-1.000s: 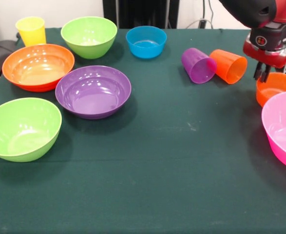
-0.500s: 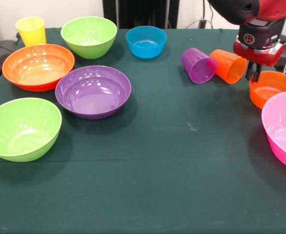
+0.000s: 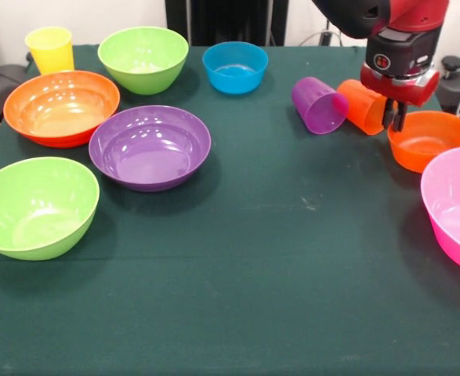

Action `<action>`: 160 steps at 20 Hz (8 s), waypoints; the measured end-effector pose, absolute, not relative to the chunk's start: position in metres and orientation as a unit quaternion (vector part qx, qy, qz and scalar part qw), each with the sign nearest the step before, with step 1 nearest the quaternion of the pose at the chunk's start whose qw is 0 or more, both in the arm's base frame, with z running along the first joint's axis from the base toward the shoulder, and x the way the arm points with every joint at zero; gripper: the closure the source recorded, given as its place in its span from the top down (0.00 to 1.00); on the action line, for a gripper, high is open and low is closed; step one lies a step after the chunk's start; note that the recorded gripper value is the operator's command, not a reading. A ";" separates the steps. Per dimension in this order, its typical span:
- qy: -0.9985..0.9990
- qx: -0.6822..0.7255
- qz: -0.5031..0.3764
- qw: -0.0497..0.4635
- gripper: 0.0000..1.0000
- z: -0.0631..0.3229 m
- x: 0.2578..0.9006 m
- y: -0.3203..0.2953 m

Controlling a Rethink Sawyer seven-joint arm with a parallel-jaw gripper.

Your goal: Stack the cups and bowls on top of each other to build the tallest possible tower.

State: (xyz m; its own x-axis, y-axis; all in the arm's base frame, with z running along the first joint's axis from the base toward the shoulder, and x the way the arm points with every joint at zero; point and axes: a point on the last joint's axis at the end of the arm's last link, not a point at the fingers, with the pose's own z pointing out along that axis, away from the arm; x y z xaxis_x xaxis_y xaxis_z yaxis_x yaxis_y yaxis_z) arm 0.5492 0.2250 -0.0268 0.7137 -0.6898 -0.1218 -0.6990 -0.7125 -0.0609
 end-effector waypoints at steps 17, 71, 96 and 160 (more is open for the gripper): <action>0.378 -0.923 0.031 0.061 0.00 -0.030 0.540 0.211; 0.388 -0.922 0.003 -0.006 0.00 -0.033 0.506 0.146; 0.404 -0.914 0.019 -0.039 0.00 -0.032 0.527 0.148; 0.474 -0.880 -0.035 0.021 0.00 0.003 0.703 0.184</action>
State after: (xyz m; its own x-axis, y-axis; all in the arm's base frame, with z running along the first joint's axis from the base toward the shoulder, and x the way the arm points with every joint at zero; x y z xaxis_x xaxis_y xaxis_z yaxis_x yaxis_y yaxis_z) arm 0.7031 0.1841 0.0032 0.5484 -0.8352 0.0416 -0.8322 -0.5499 -0.0710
